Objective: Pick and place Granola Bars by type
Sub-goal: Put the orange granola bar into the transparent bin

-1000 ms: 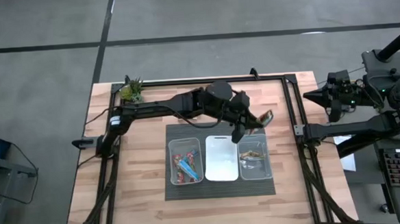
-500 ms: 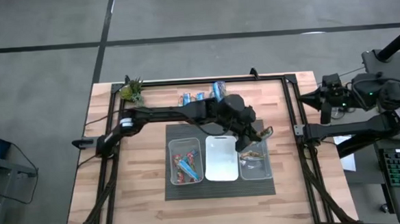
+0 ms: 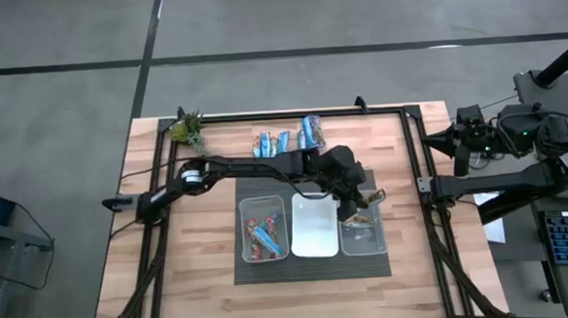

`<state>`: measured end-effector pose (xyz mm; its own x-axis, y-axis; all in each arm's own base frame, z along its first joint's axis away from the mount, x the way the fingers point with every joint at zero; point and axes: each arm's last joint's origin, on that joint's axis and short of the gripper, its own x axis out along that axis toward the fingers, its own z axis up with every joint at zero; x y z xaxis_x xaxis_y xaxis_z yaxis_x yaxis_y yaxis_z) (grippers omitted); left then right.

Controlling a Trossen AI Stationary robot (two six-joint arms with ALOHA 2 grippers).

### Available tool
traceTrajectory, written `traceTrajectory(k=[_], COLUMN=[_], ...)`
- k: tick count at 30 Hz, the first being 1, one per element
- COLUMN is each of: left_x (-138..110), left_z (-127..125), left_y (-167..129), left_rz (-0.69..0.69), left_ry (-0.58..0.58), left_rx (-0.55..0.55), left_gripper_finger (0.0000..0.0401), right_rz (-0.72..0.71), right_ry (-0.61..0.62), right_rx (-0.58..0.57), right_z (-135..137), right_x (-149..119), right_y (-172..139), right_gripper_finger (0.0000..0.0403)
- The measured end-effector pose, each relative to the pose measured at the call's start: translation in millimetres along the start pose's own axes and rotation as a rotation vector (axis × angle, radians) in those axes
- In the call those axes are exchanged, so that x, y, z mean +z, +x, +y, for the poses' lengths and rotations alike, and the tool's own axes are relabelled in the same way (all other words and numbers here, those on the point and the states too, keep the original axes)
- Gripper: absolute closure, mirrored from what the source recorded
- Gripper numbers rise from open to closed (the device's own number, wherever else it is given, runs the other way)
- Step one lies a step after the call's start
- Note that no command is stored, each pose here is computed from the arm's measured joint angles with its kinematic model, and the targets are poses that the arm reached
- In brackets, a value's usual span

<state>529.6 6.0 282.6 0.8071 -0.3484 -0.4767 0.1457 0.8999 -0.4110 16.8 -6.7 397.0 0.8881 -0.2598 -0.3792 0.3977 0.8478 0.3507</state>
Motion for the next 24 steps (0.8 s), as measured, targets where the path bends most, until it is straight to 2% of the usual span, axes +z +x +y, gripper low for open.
traceTrajectory(k=[11, 24], left_x=[-26, -35], left_z=[21, 30], left_y=[31, 35], left_rz=[0.074, 0.128], left_ry=[-0.031, -0.050], left_rx=[0.024, 0.062], left_gripper_finger=[0.0378, 0.0377], right_rz=[0.002, 0.002], right_ry=[0.006, 0.006], right_rx=[-0.003, -0.004], right_z=[0, 0], right_x=[0, 0], right_y=[1, 1], right_gripper_finger=[0.0394, 0.0394])
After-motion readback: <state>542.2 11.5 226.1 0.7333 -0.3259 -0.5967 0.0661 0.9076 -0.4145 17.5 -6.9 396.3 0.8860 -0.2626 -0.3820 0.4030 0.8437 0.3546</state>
